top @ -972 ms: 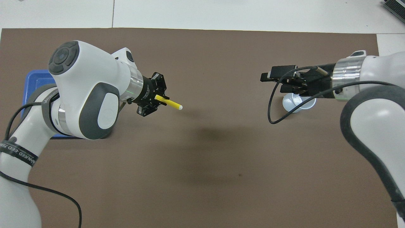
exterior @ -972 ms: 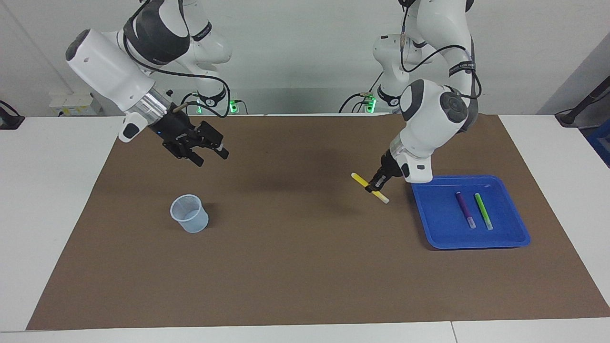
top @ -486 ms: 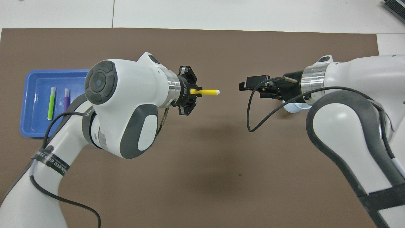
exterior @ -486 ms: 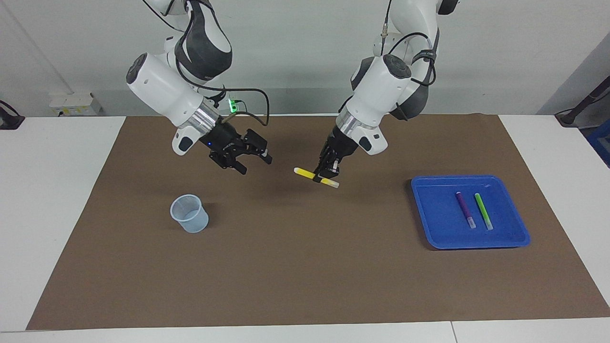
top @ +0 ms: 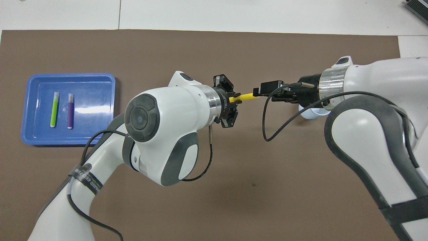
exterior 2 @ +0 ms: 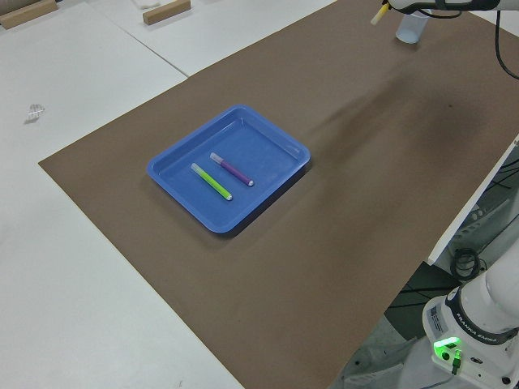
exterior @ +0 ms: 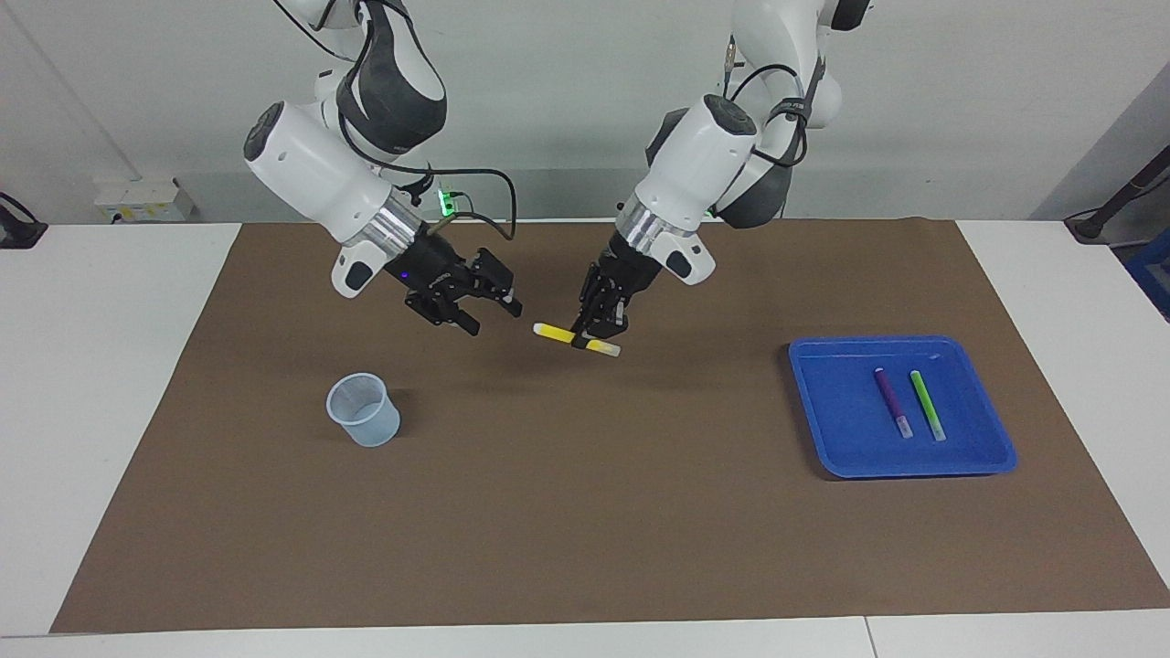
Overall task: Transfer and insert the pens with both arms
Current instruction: 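Grasp the yellow pen's free end with the right gripper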
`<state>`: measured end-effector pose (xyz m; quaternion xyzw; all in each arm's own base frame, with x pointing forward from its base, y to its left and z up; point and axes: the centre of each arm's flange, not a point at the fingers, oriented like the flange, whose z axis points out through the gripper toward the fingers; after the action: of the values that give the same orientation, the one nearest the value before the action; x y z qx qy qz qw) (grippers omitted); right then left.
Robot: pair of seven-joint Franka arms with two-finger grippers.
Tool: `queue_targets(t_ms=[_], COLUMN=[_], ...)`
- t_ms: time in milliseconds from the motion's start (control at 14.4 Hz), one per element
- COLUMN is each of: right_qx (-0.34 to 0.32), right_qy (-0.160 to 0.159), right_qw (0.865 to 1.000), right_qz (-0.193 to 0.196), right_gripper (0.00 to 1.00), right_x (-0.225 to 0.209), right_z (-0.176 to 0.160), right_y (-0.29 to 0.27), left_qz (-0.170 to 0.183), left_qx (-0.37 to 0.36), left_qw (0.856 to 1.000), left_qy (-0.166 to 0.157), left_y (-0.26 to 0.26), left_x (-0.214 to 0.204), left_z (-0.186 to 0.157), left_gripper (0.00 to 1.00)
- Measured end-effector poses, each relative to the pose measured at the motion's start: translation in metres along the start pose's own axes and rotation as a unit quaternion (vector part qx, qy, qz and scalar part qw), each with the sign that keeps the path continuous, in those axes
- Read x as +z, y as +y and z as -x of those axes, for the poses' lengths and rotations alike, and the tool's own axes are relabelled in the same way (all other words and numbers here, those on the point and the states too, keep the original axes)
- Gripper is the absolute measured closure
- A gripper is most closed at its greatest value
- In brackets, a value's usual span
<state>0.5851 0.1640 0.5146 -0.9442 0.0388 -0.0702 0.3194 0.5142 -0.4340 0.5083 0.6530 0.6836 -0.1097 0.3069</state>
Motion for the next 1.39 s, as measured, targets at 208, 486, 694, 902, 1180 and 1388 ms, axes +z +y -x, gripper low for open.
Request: queue_targets(t_ms=[208, 486, 694, 902, 1180, 1388], right_qx=[-0.012, -0.015, -0.018, -0.02, -0.022, -0.022], right_qy=[0.007, -0.001, -0.006, -0.009, -0.006, -0.006], right_qw=[1.0, 1.0, 1.0, 1.0, 1.0, 1.0], right_qz=[-0.002, -0.002, -0.003, -0.004, -0.005, -0.005], right_gripper=[0.21, 0.37, 0.45, 0.47, 0.54, 0.58], right_x=[-0.006, -0.008, -0.015, -0.017, -0.019, -0.019], right_z=[-0.003, -0.003, -0.006, -0.006, -0.007, -0.007], right_y=[-0.002, -0.001, 0.005, 0.003, 0.001, 0.001], left_qz=[0.007, 0.02, 0.025, 0.026, 0.03, 0.032], left_qx=[-0.001, -0.001, -0.002, -0.001, 0.002, 0.003], left_qw=[1.0, 1.0, 0.999, 0.999, 0.999, 0.999], left_qy=[-0.012, -0.019, -0.022, -0.023, -0.029, -0.03], left_y=[-0.014, -0.013, -0.013, -0.013, -0.017, -0.017], left_x=[0.007, 0.008, 0.008, 0.008, 0.008, 0.008], left_z=[0.013, 0.013, 0.013, 0.013, 0.019, 0.019], left_gripper=[0.83, 0.83, 0.83, 0.83, 0.83, 0.83])
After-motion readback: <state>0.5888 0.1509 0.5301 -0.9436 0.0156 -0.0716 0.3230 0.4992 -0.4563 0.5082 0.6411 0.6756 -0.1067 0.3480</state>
